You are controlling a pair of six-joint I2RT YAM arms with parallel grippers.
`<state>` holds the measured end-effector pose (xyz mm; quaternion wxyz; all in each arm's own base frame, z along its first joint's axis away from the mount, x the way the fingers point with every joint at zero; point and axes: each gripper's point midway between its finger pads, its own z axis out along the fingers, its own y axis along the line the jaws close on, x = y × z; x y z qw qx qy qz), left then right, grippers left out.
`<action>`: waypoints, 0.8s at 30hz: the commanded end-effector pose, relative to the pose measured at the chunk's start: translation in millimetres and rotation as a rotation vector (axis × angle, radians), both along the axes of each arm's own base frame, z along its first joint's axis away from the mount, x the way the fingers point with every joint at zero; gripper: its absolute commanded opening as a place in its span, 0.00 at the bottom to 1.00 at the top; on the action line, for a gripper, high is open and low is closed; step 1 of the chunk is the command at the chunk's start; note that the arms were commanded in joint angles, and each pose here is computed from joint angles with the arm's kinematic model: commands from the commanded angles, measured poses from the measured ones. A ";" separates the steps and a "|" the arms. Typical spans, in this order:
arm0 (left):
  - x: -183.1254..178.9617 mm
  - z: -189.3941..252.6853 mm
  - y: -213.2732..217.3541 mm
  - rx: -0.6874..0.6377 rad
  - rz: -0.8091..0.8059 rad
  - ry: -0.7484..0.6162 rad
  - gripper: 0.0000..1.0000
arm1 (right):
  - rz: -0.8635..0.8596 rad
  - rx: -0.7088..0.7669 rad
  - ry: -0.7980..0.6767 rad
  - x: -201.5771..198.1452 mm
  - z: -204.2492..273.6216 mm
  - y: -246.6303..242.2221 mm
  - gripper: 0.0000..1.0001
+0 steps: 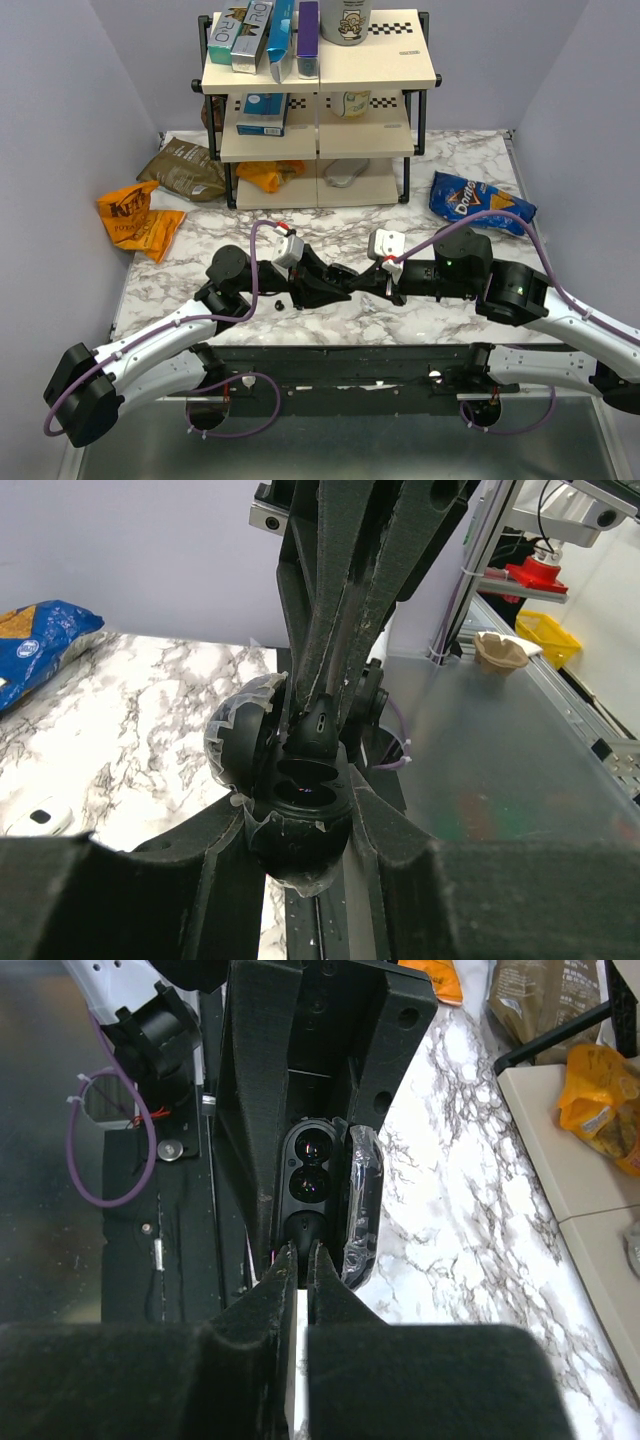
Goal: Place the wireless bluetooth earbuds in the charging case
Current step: Place the earbud in the charging case.
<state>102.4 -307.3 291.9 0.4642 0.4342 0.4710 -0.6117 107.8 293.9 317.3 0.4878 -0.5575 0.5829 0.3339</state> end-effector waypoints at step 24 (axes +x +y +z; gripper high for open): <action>15.9 6.4 13.6 -0.017 0.156 -0.072 0.00 | -0.230 0.192 -0.033 12.2 52.2 -48.1 0.47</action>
